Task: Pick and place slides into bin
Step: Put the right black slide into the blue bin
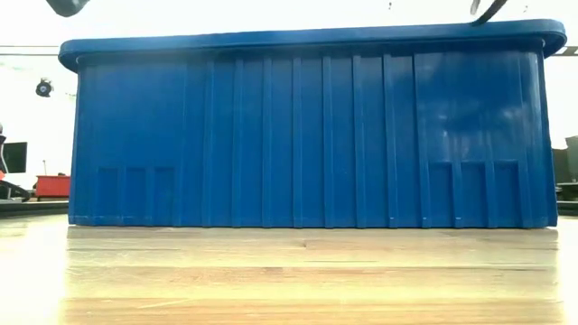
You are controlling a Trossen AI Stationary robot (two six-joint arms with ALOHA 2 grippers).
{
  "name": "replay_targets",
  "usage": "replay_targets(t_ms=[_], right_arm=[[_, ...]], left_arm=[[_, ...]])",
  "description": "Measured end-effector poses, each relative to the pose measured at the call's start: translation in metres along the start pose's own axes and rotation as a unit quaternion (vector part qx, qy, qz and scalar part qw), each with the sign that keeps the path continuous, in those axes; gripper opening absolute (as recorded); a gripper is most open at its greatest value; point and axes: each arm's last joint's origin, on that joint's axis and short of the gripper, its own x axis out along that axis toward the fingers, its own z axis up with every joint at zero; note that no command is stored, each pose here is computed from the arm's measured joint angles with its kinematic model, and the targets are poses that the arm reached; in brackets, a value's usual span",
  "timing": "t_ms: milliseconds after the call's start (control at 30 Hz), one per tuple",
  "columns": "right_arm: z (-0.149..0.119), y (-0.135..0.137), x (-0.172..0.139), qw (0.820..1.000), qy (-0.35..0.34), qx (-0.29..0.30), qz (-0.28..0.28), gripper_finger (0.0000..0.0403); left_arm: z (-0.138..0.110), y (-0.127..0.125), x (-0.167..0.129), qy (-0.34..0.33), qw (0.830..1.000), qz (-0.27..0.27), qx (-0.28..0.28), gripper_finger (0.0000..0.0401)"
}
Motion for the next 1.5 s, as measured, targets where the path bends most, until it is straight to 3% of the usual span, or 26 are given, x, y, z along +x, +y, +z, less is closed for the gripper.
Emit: replay_targets(t_ms=[567, 1100, 1400, 1500], right_arm=[[-0.024, 0.000, 0.014, 0.997, -0.022, -0.058, 0.044, 0.0187], [-0.023, -0.011, 0.051, 0.998, -0.026, -0.056, -0.022, 0.0187], [-0.023, -0.018, 0.070, 0.997, -0.030, 0.030, -0.059, 0.0187], [-0.023, -0.020, 0.072, 0.994, -0.027, 0.089, -0.064, 0.0180]], left_arm=[[-0.003, -0.001, -0.008, -0.020, 1.000, -0.003, 0.003, 0.0215], [0.001, 0.001, 0.002, -0.005, 1.000, 0.010, -0.001, 0.0215], [0.006, 0.002, 0.013, 0.010, 1.000, 0.014, -0.003, 0.0215], [0.007, 0.002, 0.017, 0.016, 1.000, 0.016, -0.005, 0.0215]])
